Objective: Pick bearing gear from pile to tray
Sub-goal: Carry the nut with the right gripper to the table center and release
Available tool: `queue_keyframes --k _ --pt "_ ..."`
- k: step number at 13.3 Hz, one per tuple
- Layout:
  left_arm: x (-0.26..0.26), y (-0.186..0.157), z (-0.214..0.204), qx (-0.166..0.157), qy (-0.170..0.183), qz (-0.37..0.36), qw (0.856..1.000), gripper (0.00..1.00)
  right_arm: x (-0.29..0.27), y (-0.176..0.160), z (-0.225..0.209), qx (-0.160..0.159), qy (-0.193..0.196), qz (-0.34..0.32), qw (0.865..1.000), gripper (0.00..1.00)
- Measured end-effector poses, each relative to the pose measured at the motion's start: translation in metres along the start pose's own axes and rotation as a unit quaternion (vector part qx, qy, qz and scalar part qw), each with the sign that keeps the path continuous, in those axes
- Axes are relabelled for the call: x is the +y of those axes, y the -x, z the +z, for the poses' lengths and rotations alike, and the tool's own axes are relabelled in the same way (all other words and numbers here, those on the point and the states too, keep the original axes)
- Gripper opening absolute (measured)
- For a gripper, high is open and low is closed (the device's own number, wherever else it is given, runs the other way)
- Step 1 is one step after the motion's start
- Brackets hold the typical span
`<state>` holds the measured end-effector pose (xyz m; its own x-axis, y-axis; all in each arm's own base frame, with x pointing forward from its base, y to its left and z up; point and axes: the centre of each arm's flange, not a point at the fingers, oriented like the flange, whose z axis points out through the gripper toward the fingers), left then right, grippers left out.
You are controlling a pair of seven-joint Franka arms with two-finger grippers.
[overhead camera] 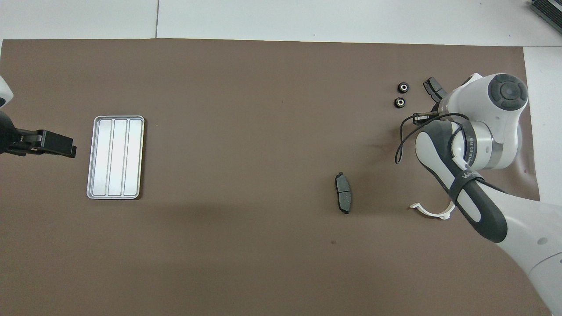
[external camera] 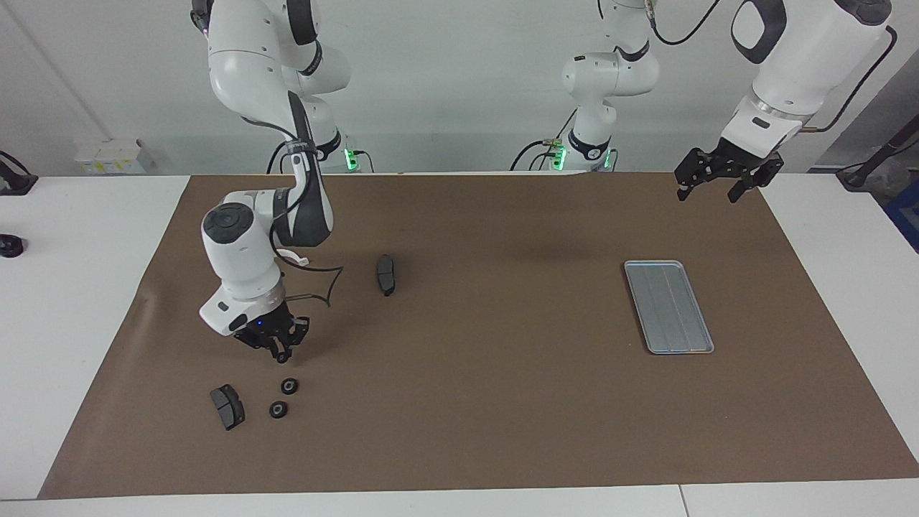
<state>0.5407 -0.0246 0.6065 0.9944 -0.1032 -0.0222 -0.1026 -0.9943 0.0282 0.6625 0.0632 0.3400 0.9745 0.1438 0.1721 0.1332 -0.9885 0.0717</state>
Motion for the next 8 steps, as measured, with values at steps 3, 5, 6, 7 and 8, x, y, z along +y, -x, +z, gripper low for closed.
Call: queue_keyframes --k 3,5,6,7,8 --pt "0.000 0.000 0.000 0.000 0.000 0.000 1.000 1.00 -0.073 -0.005 -0.018 0.016 -0.011 -0.025 0.999 0.23" --pt "0.000 0.000 0.000 0.000 0.000 0.000 1.000 1.00 -0.132 -0.003 -0.030 0.025 -0.021 -0.038 0.999 0.23" --pt "0.000 0.000 0.000 0.000 0.000 0.000 1.000 1.00 -0.160 -0.001 -0.036 0.031 -0.026 -0.050 0.998 0.23" --pt "0.000 0.000 0.000 0.000 0.000 0.000 1.000 1.00 -0.188 0.003 -0.041 0.040 -0.032 -0.064 0.997 0.23" --pt "0.000 0.000 0.000 0.000 0.000 0.000 1.000 1.00 -0.213 0.007 -0.047 0.051 -0.038 -0.077 0.995 0.23"
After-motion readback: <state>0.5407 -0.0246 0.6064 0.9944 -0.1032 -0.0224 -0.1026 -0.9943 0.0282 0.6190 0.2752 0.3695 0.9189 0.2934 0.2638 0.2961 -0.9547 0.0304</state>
